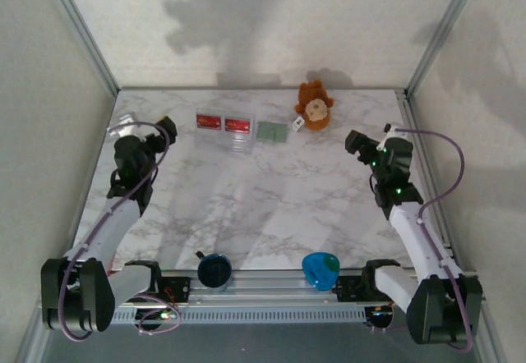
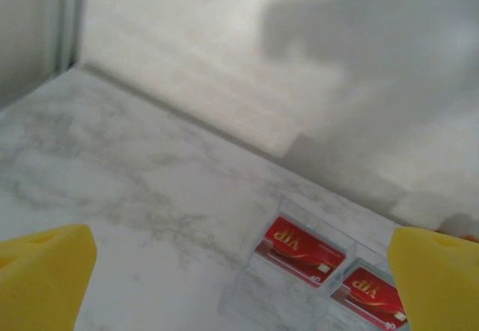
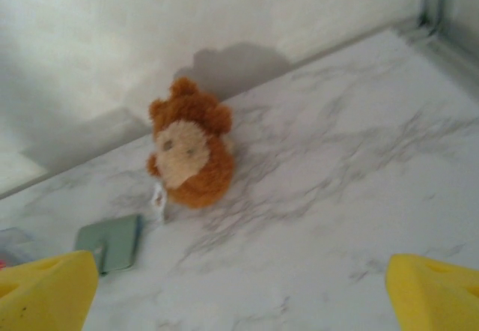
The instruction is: Put the credit cards into the card holder
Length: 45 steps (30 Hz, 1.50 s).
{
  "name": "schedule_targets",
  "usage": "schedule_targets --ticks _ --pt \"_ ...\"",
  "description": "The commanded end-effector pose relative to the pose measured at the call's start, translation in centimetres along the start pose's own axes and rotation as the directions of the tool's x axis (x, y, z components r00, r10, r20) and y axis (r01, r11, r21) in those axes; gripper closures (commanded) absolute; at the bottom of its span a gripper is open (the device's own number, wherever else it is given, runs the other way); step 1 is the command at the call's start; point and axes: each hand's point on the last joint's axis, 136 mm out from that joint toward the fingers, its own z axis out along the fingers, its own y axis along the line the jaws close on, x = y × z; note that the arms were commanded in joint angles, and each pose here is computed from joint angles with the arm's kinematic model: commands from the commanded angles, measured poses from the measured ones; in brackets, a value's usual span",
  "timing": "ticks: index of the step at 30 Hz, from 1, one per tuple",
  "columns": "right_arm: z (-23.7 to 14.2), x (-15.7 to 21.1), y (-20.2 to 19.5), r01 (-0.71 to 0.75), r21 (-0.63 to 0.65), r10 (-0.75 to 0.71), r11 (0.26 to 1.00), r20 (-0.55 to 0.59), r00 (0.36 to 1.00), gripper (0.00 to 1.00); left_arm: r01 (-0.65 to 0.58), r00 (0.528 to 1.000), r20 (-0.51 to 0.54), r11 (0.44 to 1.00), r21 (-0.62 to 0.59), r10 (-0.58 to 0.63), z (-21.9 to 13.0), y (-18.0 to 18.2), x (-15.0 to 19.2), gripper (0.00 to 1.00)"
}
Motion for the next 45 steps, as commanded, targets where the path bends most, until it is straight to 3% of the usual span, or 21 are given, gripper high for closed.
schedule_targets --ticks 1,4,8,10,14,19,26,29,41,45 --pt "1.0 6.1 2.5 -0.117 -0.036 0.1 0.993 -0.312 0.945 0.01 0.074 0.966 -0.223 0.964 -0.254 -0.133 0.0 4.6 5.6 0.0" --pt "2.4 8.5 7.5 -0.028 -0.112 -0.017 0.993 -0.381 0.924 0.01 0.098 0.933 -0.334 0.987 -0.128 -0.136 0.5 2.6 8.2 0.0" --pt "5.2 12.3 13.7 0.028 -0.205 -0.126 0.978 -0.482 0.867 0.05 0.157 0.884 -0.436 0.986 -0.057 -0.166 -0.2 1.2 11.0 0.0" --pt "6.7 14.3 17.0 0.013 -0.28 -0.165 0.96 -0.528 0.833 0.11 0.164 0.873 -0.458 0.985 -0.045 -0.166 -0.6 1.0 12.0 0.0" --pt "9.9 17.2 20.9 0.049 -0.297 -0.218 0.954 -0.57 0.792 0.14 0.2 0.828 -0.521 0.977 -0.07 -0.207 -1.3 1.0 13.9 0.0" --pt "14.0 19.6 24.7 0.092 -0.309 -0.268 0.947 -0.596 0.757 0.21 0.266 0.858 -0.444 0.963 -0.048 -0.258 -3.5 1.5 13.3 0.0" --pt "17.8 21.4 25.3 0.142 -0.22 -0.247 0.965 -0.589 0.769 0.38 0.245 0.85 -0.476 0.969 -0.019 -0.224 -4.5 0.6 12.6 0.0" --pt "18.3 21.9 24.4 0.199 -0.162 -0.256 0.967 -0.577 0.776 0.41 0.243 0.838 -0.499 0.97 -0.018 -0.219 -4.8 0.3 12.6 0.0" --pt "19.3 22.9 24.6 0.253 -0.155 -0.295 0.955 -0.57 0.767 0.53 0.233 0.836 -0.513 0.972 0.01 -0.195 -5.8 -0.1 12.5 0.0" --pt "19.8 23.3 24.0 0.278 -0.136 -0.305 0.951 -0.564 0.767 0.56 0.221 0.816 -0.545 0.975 -0.012 -0.192 -5.7 0.4 13.6 0.0"
